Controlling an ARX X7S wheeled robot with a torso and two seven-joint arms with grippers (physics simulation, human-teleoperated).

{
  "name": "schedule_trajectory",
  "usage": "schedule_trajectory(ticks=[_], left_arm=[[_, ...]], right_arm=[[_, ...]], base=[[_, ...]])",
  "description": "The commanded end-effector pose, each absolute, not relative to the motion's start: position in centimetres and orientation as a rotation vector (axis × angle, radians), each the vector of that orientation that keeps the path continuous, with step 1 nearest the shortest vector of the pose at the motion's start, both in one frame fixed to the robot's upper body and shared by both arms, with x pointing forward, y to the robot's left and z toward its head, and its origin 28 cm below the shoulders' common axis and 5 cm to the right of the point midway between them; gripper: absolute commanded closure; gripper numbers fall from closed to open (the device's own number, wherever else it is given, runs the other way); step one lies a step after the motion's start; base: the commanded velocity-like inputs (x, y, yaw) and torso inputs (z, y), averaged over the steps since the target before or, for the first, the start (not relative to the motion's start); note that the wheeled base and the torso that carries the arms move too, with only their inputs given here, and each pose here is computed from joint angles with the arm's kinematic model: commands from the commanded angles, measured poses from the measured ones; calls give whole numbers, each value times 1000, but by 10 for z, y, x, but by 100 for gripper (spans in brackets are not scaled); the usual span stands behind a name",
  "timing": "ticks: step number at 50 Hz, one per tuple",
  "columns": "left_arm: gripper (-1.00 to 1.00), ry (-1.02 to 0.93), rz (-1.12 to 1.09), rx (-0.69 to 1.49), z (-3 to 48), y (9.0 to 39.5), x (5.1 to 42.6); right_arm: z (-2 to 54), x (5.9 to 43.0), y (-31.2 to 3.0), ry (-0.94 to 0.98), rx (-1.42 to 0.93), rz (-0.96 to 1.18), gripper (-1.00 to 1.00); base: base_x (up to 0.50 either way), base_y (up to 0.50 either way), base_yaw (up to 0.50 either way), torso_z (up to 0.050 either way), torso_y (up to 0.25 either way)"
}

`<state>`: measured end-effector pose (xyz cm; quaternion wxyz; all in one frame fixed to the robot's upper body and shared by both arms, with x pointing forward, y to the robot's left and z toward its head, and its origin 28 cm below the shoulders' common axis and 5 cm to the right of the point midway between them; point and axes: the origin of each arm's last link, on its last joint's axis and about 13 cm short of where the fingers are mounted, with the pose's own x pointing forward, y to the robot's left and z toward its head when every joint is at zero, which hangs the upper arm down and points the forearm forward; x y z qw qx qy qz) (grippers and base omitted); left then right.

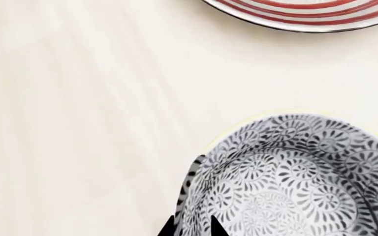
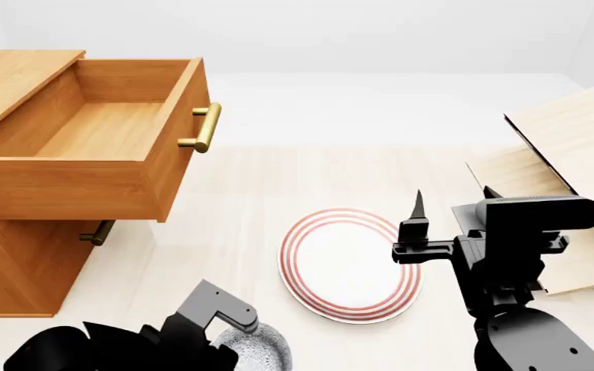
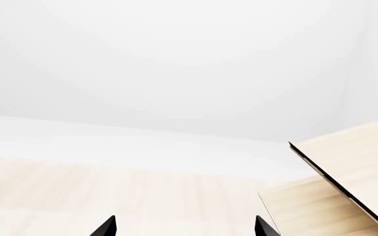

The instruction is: Open the top drawer of the cabinet and put the bowl in it.

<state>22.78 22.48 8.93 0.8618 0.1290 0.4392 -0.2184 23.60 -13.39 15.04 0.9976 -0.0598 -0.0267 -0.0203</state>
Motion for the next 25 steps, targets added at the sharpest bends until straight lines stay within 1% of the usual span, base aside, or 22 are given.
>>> schedule_trajectory(ticks=[1,14,25], left_arm=[[100,915,-450,264,90,225,228],[100,865,-458,261,100,221,226],[100,780,-488,262,122,216,217]], right_arm=[[151,237,-134,-52,-117,-41,-100],[152,234,-134,-59,-119,-40,-100],[153,232,-134,-64,-118,-43,-100]], base=[[0,0,0,0,0],[0,0,0,0,0],[0,0,0,0,0]])
